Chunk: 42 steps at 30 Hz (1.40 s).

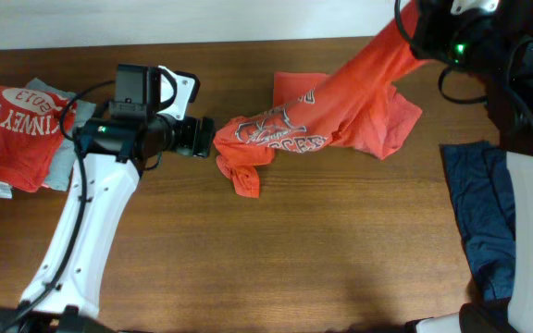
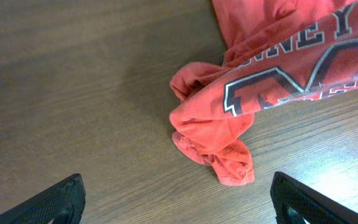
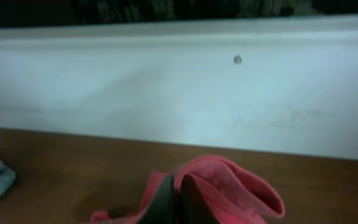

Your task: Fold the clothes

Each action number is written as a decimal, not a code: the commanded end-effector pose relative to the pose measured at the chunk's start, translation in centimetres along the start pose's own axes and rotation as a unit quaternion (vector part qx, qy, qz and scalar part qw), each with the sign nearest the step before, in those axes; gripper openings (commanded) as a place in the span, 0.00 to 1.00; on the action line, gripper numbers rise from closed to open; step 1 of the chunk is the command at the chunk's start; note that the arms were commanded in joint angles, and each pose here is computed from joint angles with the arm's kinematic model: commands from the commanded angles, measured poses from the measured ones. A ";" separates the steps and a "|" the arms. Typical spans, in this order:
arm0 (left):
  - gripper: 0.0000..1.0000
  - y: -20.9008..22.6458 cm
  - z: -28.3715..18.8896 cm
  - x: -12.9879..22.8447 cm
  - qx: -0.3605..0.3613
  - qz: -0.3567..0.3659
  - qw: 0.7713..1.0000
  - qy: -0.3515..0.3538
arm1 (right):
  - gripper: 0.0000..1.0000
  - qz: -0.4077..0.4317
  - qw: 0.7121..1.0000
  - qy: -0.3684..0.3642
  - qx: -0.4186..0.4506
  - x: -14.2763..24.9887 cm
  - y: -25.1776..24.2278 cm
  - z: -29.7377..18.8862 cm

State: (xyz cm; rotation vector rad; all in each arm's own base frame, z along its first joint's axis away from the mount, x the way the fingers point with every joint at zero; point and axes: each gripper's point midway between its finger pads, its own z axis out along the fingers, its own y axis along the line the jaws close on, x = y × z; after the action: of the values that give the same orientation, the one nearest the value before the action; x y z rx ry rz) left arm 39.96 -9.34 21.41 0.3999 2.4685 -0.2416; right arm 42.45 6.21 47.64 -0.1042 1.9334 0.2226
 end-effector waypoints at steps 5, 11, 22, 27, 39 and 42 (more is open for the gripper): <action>0.95 -0.4 -3.9 -2.8 -0.007 0.023 0.997 -0.070 | 0.04 -0.029 0.997 -0.026 -0.071 -1.2 6.6 0.2; 0.95 2.8 -5.8 -3.1 -0.092 0.012 0.992 -0.083 | 0.04 -0.055 0.987 0.042 -0.142 3.6 14.2 5.1; 0.95 10.8 -10.9 -1.8 -0.171 -0.083 0.974 -0.119 | 0.04 -0.093 0.958 0.150 -0.225 15.9 27.3 14.2; 0.95 10.3 -10.7 -2.0 -0.158 -0.081 0.977 -0.121 | 0.57 -0.093 0.967 0.133 -0.199 14.5 26.1 14.0; 0.95 5.1 -3.1 -2.5 -0.012 -0.053 0.996 -0.074 | 0.99 0.096 0.977 0.184 -0.049 11.0 6.0 12.7; 0.95 3.6 -0.3 -2.3 0.006 -0.041 0.998 -0.050 | 0.99 0.121 0.968 0.220 -0.002 12.7 1.4 12.0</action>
State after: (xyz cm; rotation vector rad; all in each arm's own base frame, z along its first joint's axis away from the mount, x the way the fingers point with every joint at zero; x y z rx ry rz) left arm 41.99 -4.07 23.78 0.2374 2.3771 -0.2348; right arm 49.19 12.48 31.53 0.0144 2.3658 0.3693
